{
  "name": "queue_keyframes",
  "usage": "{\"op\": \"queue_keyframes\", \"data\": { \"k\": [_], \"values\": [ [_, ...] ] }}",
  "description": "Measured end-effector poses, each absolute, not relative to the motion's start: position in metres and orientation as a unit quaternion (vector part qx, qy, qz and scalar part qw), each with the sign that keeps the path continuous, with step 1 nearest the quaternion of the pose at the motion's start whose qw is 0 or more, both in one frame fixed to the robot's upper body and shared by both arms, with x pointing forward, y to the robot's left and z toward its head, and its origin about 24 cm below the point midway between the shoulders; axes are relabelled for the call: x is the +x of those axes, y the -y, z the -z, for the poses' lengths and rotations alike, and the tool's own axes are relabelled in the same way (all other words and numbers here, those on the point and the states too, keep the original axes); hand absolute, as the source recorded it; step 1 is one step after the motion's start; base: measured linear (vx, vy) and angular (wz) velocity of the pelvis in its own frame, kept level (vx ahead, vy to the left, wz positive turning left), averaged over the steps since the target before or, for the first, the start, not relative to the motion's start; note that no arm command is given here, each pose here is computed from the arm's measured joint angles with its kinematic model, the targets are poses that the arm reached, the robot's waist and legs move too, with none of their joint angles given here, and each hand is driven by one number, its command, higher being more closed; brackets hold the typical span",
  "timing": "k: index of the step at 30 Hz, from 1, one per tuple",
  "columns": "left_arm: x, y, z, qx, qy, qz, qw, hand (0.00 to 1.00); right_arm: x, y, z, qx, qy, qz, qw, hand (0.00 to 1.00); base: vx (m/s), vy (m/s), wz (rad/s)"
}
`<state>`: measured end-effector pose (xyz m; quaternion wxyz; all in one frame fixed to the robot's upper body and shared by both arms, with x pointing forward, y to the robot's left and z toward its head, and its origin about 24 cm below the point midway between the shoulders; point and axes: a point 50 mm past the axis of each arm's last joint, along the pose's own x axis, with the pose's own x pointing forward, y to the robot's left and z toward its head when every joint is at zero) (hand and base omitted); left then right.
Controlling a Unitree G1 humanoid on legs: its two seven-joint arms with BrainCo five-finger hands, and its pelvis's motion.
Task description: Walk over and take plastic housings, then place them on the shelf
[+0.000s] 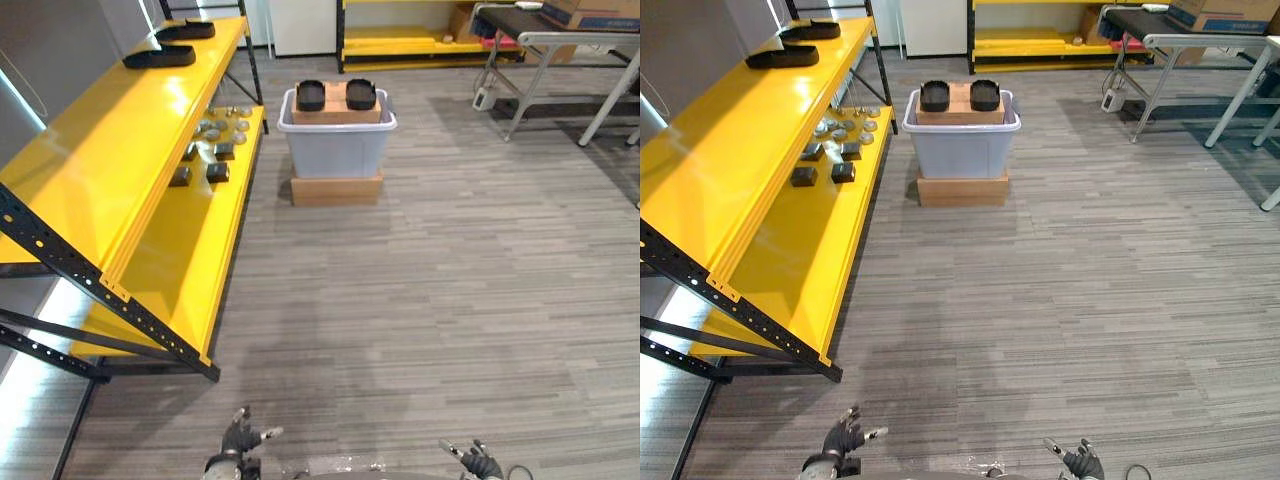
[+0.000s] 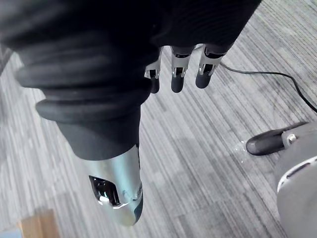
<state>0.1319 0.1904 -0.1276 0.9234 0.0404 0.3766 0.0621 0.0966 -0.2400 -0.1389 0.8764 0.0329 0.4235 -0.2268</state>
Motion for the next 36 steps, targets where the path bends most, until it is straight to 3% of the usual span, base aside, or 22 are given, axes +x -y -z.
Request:
{"op": "queue_keyframes", "data": {
  "k": [7, 23, 36],
  "values": [
    [0.139, -0.195, 0.120, 0.058, -0.353, -0.059, 0.932, 0.00, 0.125, 0.247, 0.124, -0.026, -0.383, 0.188, 0.904, 0.00, 0.07, -0.001, 0.01],
    [0.136, -0.215, 0.118, 0.028, -0.350, -0.132, 0.927, 0.00, 0.147, 0.248, 0.113, -0.030, -0.352, 0.191, 0.916, 0.00, 0.12, -0.016, -0.05],
    [0.177, -0.212, 0.101, 0.028, -0.298, -0.140, 0.944, 0.00, 0.177, 0.260, 0.084, -0.065, -0.283, 0.176, 0.941, 0.00, 0.31, -0.138, 0.23]
  ]
}}
